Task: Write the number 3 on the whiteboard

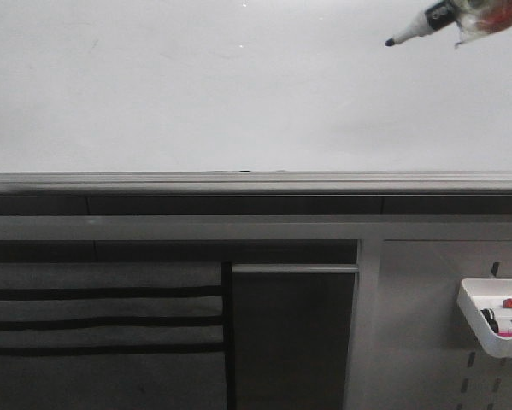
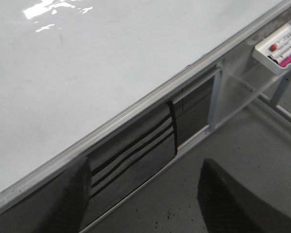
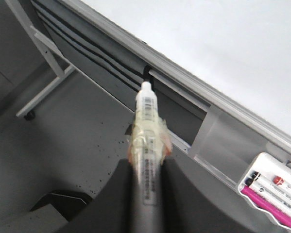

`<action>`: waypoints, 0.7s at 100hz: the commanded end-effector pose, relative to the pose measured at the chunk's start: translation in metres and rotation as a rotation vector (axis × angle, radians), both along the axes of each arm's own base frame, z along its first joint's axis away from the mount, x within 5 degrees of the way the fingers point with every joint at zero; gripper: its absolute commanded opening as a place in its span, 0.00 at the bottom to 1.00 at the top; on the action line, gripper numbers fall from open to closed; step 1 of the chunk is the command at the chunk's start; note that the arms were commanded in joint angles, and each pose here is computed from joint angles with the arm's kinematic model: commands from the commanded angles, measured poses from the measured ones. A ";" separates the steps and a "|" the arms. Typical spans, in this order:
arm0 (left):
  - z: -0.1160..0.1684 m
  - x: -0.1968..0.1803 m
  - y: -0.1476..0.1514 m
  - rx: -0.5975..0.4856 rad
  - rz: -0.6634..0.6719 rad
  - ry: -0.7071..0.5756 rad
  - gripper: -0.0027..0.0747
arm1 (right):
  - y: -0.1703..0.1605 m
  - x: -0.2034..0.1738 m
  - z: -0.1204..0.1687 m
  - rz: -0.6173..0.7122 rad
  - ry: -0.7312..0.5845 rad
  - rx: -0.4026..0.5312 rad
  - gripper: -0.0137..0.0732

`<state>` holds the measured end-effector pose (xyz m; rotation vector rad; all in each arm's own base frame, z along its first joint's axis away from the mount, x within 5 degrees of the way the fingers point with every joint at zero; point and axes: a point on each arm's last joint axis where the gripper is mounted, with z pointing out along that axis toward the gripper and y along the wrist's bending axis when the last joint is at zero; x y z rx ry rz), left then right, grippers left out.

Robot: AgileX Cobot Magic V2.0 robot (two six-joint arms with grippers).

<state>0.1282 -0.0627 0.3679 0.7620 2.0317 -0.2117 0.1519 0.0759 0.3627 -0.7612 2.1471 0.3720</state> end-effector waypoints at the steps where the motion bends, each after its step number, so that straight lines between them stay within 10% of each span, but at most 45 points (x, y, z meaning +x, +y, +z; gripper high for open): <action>1: 0.008 -0.001 0.004 -0.098 0.056 -0.118 0.60 | -0.004 -0.006 0.010 -0.060 -0.110 0.107 0.16; 70: 0.000 0.001 0.004 -0.104 0.068 -0.130 0.60 | 0.022 0.057 0.017 -0.051 0.041 0.172 0.16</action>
